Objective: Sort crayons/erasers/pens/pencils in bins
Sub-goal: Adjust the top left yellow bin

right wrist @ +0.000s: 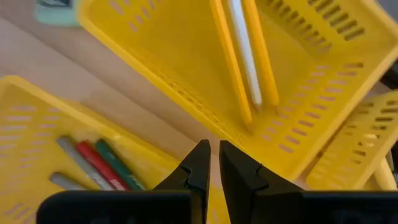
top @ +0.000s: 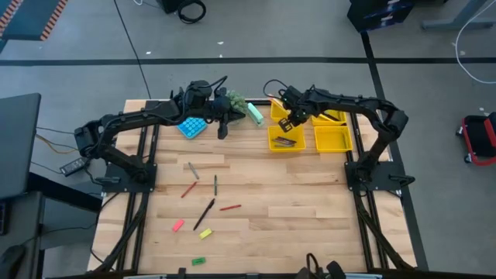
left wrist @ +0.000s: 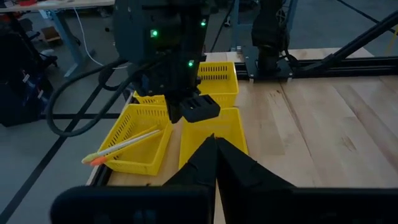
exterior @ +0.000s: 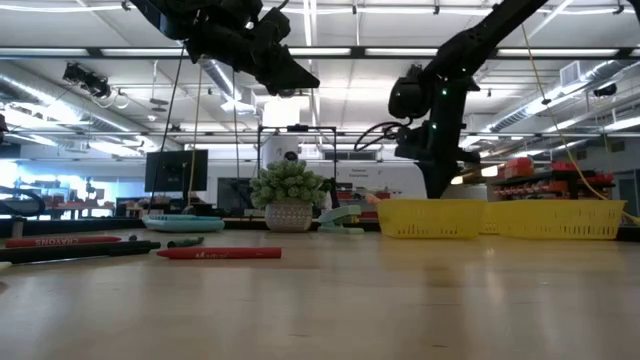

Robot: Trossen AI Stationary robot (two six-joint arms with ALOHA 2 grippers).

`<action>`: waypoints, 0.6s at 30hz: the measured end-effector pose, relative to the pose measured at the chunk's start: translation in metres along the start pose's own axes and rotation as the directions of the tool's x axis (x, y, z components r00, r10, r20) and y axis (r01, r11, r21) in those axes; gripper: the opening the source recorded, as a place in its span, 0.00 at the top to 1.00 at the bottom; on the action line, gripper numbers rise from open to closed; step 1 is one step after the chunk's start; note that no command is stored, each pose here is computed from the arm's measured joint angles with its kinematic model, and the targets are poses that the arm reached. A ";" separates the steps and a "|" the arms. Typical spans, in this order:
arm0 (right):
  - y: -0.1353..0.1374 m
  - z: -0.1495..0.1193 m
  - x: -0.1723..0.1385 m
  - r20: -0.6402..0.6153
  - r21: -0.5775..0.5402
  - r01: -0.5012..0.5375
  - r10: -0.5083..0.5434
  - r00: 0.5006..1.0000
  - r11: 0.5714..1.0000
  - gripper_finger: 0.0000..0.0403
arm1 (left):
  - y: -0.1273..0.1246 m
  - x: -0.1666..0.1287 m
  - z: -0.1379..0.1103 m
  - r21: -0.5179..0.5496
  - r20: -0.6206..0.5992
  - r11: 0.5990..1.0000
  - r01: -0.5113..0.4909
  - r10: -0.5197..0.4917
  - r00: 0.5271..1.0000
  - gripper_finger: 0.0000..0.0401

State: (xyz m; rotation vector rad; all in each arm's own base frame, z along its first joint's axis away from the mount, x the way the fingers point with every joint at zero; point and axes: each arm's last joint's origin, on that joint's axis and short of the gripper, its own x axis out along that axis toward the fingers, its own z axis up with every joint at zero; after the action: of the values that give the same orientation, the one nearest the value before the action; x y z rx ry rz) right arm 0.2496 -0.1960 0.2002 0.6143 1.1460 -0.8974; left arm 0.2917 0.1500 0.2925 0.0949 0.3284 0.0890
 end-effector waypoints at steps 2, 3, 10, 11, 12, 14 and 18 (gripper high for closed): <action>-0.001 -0.003 0.003 -0.006 0.003 0.002 -0.002 1.000 1.000 0.90 | 0.000 0.000 0.000 0.000 0.000 1.000 0.000 0.000 1.000 0.95; -0.001 -0.004 0.005 -0.009 0.002 0.002 -0.002 1.000 1.000 0.90 | 0.000 0.000 0.000 0.000 0.000 1.000 0.000 0.000 1.000 0.95; -0.001 -0.007 0.012 0.013 0.002 -0.009 0.009 1.000 1.000 0.90 | 0.000 0.000 0.000 0.000 0.000 1.000 0.000 0.000 1.000 0.97; -0.001 -0.006 0.011 0.024 0.003 -0.013 0.013 1.000 1.000 0.90 | 0.000 0.000 0.000 0.000 0.000 1.000 0.000 0.000 1.000 0.97; 0.000 -0.004 0.011 0.037 0.004 -0.018 0.018 0.999 1.000 0.90 | 0.000 0.000 0.000 0.000 0.001 1.000 -0.001 0.001 1.000 0.97; 0.001 -0.002 0.011 0.058 0.000 -0.025 0.025 0.998 1.000 0.90 | 0.000 0.000 0.000 0.000 0.001 1.000 0.000 0.000 1.000 0.97; 0.002 0.001 0.011 0.089 -0.016 -0.035 0.036 0.995 0.999 0.90 | 0.000 0.000 0.000 -0.004 -0.002 1.000 -0.008 0.008 1.000 0.95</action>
State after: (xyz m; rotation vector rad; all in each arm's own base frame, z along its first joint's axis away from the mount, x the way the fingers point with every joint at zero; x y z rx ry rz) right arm 0.2529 -0.1989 0.1900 0.5751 1.0573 -0.8770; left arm 0.2916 0.1501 0.2926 0.0918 0.3296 0.0978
